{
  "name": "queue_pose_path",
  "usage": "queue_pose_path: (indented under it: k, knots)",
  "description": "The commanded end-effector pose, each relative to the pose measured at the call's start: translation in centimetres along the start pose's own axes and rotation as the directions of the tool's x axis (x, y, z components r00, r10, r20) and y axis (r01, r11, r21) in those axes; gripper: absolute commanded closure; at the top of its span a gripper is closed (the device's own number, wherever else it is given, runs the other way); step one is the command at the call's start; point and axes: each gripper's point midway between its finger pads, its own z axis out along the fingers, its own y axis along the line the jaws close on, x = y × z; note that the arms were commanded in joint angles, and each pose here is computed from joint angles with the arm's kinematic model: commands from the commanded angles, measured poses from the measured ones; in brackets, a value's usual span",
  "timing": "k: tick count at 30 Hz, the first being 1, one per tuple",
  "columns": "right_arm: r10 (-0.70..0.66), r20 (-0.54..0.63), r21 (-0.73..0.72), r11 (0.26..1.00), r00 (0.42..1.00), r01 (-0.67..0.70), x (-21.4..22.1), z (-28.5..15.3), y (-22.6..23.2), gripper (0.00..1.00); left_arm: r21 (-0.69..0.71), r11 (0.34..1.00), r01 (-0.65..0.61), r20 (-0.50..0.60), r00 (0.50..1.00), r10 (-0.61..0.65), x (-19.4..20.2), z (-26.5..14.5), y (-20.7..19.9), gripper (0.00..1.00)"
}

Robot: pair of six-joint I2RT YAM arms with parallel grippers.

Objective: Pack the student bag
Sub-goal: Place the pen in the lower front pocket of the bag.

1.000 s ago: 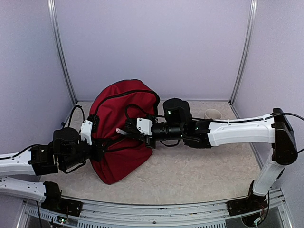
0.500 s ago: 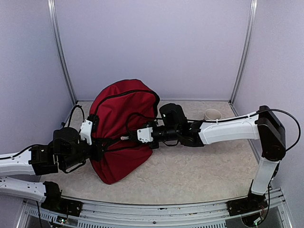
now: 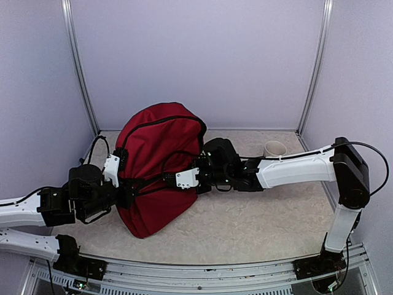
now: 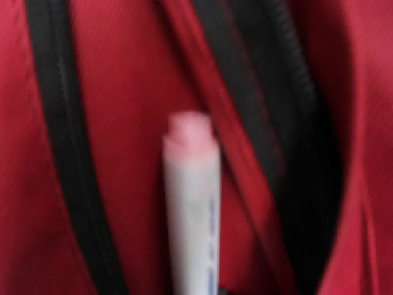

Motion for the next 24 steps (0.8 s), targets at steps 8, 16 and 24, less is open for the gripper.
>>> queue_pose_path:
  k: [8,16,24]
  knots:
    - [0.106,-0.047,0.000,0.994,0.993,-0.106,-3.0,-3.9,-2.3,0.56,0.069,0.997,0.031,0.085,0.996,-0.037,-3.6,-0.8,-1.5,0.82]
    - [0.313,0.157,-0.074,0.950,0.937,-0.304,-8.6,-9.6,-6.0,0.49,0.072,0.997,0.034,0.096,0.995,-0.041,-3.8,-1.1,-1.4,0.82]
    - [0.638,0.267,-0.129,0.766,0.722,-0.630,-3.1,-13.5,-11.9,0.16,0.070,0.997,0.026,0.094,0.995,-0.032,-3.7,-1.3,-1.3,0.82]
